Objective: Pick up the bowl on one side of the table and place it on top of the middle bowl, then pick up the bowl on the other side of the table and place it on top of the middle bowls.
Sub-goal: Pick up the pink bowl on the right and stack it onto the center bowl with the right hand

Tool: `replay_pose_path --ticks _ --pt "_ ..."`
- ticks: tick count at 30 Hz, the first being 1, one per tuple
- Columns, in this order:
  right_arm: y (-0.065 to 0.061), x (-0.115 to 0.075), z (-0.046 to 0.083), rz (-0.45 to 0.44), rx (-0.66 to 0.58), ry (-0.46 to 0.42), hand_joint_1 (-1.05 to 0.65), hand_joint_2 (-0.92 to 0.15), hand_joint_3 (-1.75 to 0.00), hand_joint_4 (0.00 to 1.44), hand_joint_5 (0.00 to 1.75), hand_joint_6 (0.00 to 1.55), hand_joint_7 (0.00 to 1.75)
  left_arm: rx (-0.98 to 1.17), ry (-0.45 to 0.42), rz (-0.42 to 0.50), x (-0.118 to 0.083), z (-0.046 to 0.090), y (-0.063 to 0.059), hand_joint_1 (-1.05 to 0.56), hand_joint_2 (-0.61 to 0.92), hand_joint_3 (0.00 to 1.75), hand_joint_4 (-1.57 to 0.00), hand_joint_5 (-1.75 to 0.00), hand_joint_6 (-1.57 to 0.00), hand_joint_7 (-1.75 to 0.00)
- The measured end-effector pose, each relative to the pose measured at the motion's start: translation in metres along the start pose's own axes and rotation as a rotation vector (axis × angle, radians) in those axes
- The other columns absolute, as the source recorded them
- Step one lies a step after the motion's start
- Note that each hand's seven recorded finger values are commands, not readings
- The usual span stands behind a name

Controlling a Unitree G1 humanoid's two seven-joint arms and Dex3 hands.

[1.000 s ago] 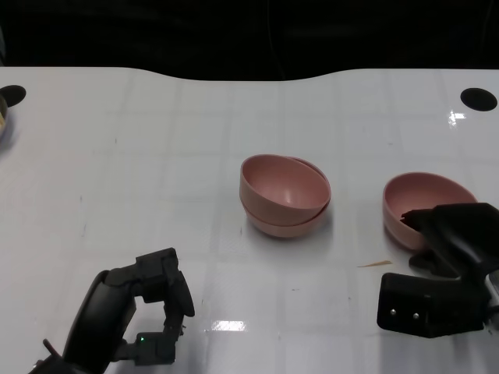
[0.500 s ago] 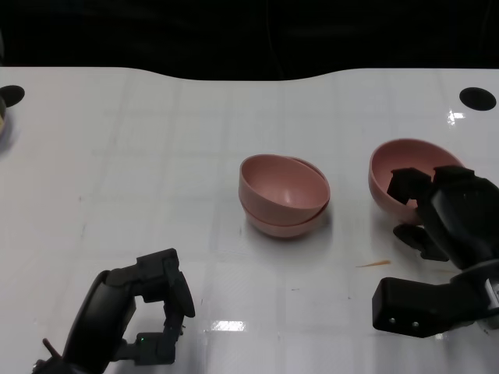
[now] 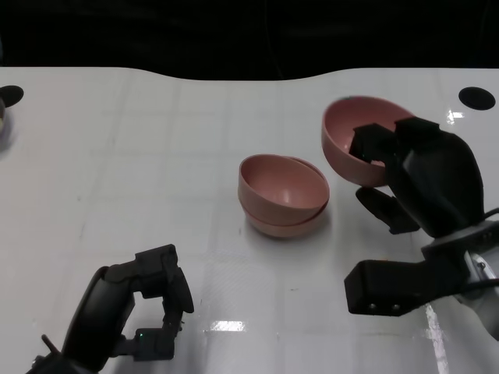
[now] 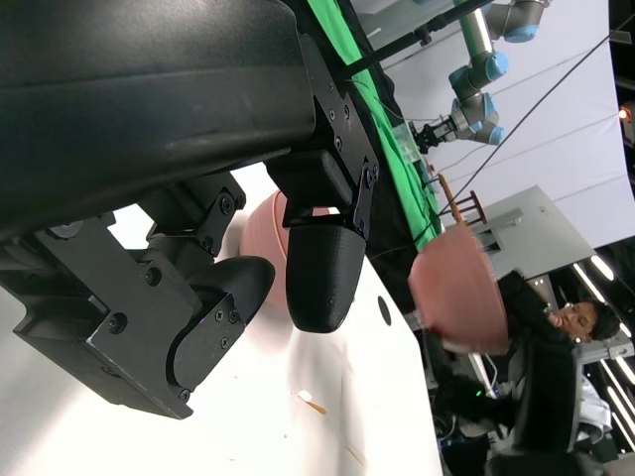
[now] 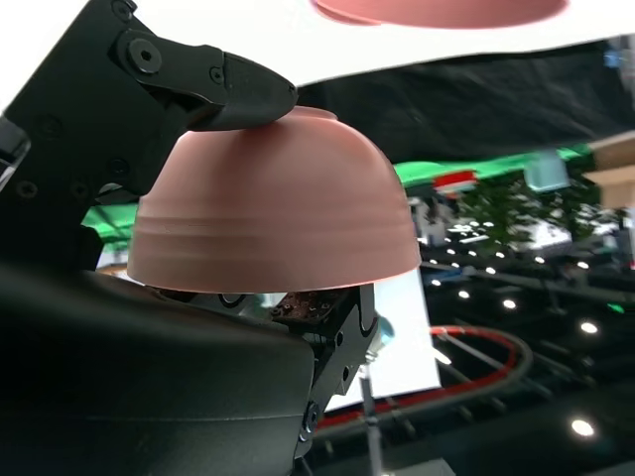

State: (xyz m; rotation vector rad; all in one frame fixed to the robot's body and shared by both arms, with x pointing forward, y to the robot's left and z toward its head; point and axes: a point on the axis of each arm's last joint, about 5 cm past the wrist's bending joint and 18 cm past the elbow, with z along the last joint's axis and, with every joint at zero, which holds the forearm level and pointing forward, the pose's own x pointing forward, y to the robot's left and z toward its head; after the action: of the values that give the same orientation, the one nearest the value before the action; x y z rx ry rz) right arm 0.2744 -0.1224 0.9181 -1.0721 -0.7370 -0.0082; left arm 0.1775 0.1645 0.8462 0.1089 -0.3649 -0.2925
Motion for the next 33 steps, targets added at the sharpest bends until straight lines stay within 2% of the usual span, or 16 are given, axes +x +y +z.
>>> replay_pose_path --ticks 6,9,17,19,21,24,25,26,28,29,30,33 --pt "0.009 0.023 0.021 0.011 0.046 -0.087 -0.11 -0.24 -1.28 0.99 1.75 0.81 1.65 -0.001 0.000 -0.002 0.000 0.000 0.000 -0.02 0.41 1.42 -0.90 -1.75 -0.78 -1.63" --pt "0.014 0.030 0.028 0.028 0.062 -0.111 -0.14 -0.29 -1.18 0.98 1.75 0.78 1.66 -0.003 0.003 -0.001 -0.001 0.000 0.000 -0.03 0.41 1.42 -0.90 -1.75 -0.78 -1.63" --pt "0.028 0.032 0.036 0.100 0.105 -0.108 -0.12 -0.23 -1.20 1.00 1.75 0.79 1.66 -0.006 0.005 -0.006 -0.001 0.000 -0.002 -0.05 0.41 1.44 -0.91 -1.75 -0.78 -1.64" --pt "0.030 0.033 0.037 0.114 0.099 -0.115 -0.14 -0.40 -0.87 0.96 1.75 0.93 1.22 -0.005 0.007 -0.007 -0.002 0.000 -0.002 -0.04 0.40 1.44 -0.91 -1.75 -0.78 -1.64" --pt "0.033 0.035 0.039 0.136 0.099 -0.117 -0.13 -0.46 -0.80 0.95 1.75 0.96 1.12 -0.006 0.006 -0.009 -0.001 0.000 -0.002 -0.04 0.40 1.43 -0.91 -1.75 -0.78 -1.64" --pt "0.036 0.034 0.041 0.155 0.103 -0.119 -0.13 -0.48 -0.79 0.95 1.75 0.97 1.09 -0.007 0.005 -0.012 -0.001 0.000 -0.003 -0.05 0.41 1.43 -0.91 -1.75 -0.78 -1.64" --pt "0.036 0.034 0.041 0.169 0.109 -0.116 -0.16 -0.51 -0.72 0.85 1.52 0.85 0.90 -0.007 0.005 -0.012 -0.001 0.000 -0.003 -0.05 0.41 1.43 -0.91 -1.75 -0.78 -1.64" --pt "0.036 0.034 0.041 0.197 0.118 -0.109 -0.19 -0.59 -0.56 0.84 1.22 0.86 0.57 -0.007 0.005 -0.013 -0.001 0.000 -0.003 -0.05 0.40 1.43 -0.91 -1.75 -0.78 -1.64" --pt "0.036 0.034 0.041 0.251 0.132 -0.098 -0.22 -0.68 -0.41 0.78 0.95 0.86 0.26 -0.008 0.006 -0.014 -0.002 0.000 -0.003 -0.04 0.40 1.44 -0.91 -1.75 -0.78 -1.64" --pt "0.036 0.034 0.041 0.270 0.133 -0.094 -0.24 -0.73 -0.33 0.77 0.75 0.84 0.14 -0.008 0.007 -0.014 -0.002 0.000 -0.003 -0.04 0.40 1.44 -0.91 -1.75 -0.79 -1.63" --pt "0.035 0.035 0.041 0.282 0.133 -0.090 -0.25 -0.76 -0.28 0.77 0.64 0.83 0.09 -0.009 0.008 -0.014 -0.002 -0.001 -0.004 -0.04 0.40 1.44 -0.91 -1.75 -0.79 -1.63" --pt "0.034 0.036 0.042 0.307 0.133 -0.079 -0.32 -0.85 -0.12 0.67 0.36 0.74 0.01 -0.010 0.008 -0.014 -0.002 -0.001 -0.004 -0.04 0.40 1.44 -0.91 -1.75 -0.79 -1.62"
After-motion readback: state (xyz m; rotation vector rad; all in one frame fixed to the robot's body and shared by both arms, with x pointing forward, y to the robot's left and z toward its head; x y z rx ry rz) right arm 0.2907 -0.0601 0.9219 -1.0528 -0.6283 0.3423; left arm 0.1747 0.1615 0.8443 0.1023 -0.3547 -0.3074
